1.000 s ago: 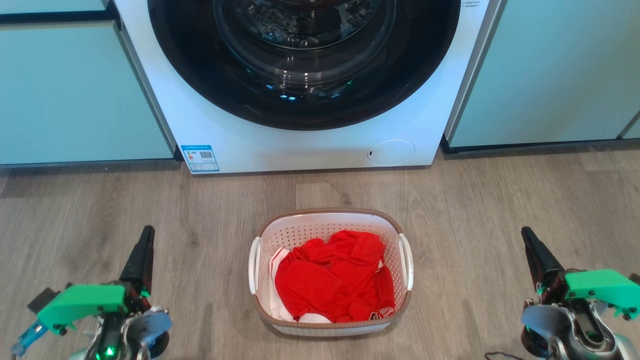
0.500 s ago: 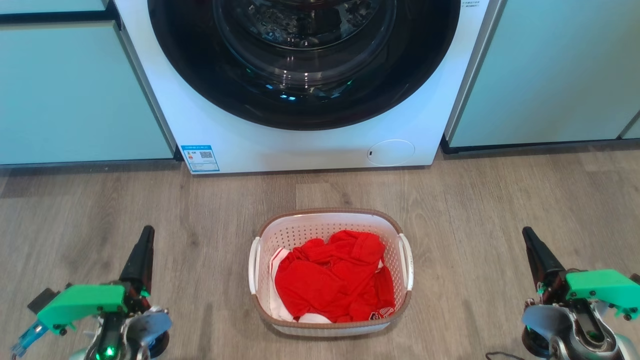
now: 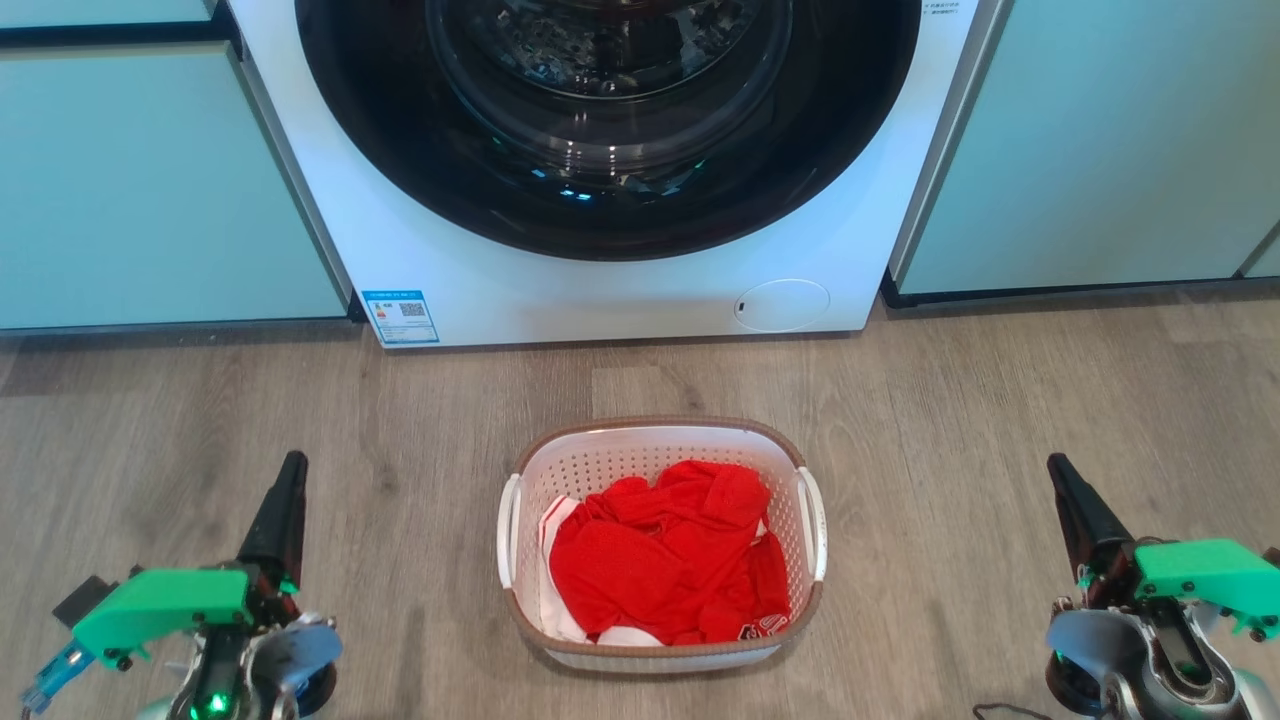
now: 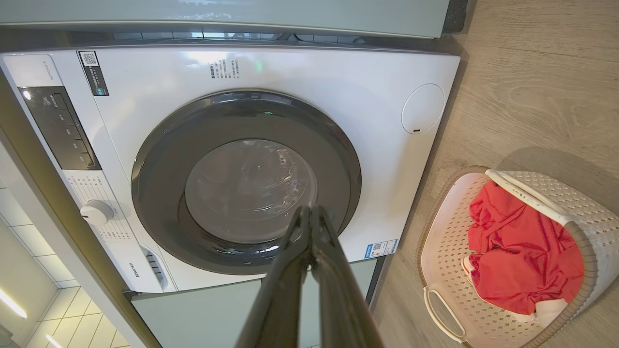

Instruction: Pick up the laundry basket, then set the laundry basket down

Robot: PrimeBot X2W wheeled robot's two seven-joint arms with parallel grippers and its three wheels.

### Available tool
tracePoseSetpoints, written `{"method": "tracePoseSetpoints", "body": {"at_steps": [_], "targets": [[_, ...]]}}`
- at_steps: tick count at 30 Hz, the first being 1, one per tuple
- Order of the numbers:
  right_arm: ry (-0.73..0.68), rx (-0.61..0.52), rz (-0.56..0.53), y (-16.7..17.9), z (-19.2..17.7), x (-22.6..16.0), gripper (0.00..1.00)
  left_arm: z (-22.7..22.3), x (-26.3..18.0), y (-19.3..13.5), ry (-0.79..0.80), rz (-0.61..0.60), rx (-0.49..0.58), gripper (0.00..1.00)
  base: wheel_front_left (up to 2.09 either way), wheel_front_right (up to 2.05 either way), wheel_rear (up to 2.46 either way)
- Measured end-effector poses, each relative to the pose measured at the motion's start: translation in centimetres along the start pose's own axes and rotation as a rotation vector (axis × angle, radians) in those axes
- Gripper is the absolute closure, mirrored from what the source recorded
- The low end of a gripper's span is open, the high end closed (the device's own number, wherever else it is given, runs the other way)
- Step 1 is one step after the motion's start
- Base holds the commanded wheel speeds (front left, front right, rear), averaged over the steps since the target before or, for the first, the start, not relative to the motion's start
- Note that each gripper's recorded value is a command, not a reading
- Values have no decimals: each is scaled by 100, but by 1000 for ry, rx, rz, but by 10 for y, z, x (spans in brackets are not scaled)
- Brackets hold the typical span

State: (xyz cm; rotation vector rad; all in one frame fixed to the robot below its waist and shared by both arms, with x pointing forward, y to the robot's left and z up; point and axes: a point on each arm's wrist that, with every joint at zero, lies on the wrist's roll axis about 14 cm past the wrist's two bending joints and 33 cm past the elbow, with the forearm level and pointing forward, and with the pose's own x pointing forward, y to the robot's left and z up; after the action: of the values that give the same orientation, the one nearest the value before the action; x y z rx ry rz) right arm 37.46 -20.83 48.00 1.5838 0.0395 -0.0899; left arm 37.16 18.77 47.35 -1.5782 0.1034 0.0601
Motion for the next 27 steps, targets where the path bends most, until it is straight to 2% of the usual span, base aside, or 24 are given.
{"method": "tracePoseSetpoints", "body": {"at_steps": [27], "targets": [[-2, 4, -1, 0, -1, 0, 100, 4, 0, 0, -10, -1, -5, 100, 0, 0, 0]]}}
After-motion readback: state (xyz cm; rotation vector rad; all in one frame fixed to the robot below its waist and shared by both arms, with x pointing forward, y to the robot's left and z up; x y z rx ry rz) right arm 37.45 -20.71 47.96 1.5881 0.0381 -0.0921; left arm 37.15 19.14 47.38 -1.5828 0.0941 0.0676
